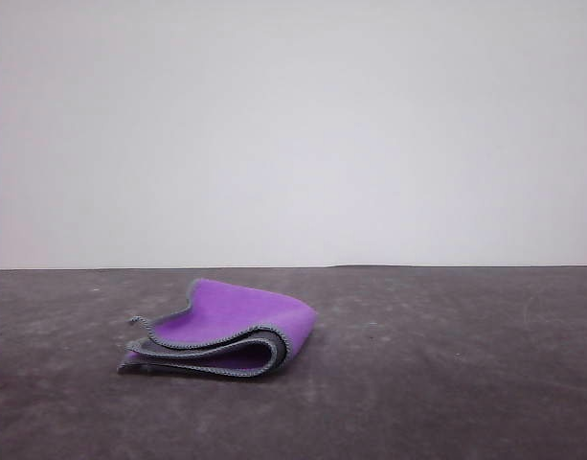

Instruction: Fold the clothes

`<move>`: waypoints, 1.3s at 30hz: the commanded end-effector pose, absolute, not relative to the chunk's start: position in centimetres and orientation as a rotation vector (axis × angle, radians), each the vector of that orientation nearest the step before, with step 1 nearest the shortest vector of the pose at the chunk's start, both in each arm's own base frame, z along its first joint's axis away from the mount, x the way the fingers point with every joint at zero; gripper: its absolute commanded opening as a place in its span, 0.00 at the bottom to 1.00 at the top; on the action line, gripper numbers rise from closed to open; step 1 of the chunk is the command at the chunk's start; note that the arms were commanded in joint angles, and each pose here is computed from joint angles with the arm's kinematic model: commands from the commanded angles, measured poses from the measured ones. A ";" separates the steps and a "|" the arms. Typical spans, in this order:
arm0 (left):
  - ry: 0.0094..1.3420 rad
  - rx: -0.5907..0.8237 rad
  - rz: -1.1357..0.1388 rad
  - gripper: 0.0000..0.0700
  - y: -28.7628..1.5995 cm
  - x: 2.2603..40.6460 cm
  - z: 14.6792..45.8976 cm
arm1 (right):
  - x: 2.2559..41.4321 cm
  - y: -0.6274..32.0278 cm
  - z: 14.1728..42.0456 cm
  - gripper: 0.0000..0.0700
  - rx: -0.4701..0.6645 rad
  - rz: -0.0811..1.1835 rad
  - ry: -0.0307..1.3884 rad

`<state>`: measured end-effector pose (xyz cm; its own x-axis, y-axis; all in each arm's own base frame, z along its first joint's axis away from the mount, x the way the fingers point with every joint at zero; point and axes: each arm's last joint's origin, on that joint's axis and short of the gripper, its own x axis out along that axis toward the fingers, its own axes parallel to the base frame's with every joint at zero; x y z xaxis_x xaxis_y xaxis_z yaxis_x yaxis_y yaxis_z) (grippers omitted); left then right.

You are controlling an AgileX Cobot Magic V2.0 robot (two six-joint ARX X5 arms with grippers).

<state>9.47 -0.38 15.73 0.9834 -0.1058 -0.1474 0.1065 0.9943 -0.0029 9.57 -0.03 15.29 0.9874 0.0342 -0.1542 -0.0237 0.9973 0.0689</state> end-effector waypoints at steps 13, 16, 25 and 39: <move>0.172 0.014 -0.105 0.00 -0.4 9.6 15.0 | 9.6 0.0 15.2 0.02 0.083 0.030 0.149; 0.172 0.014 -0.105 0.00 -0.4 9.6 15.0 | 9.6 0.0 15.2 0.02 0.083 0.030 0.149; 0.172 0.014 -0.105 0.00 -0.4 9.6 15.0 | 9.6 0.0 15.2 0.02 0.083 0.030 0.149; 0.172 0.014 -0.105 0.00 -0.4 9.6 15.0 | 9.6 0.0 15.2 0.02 0.083 0.030 0.149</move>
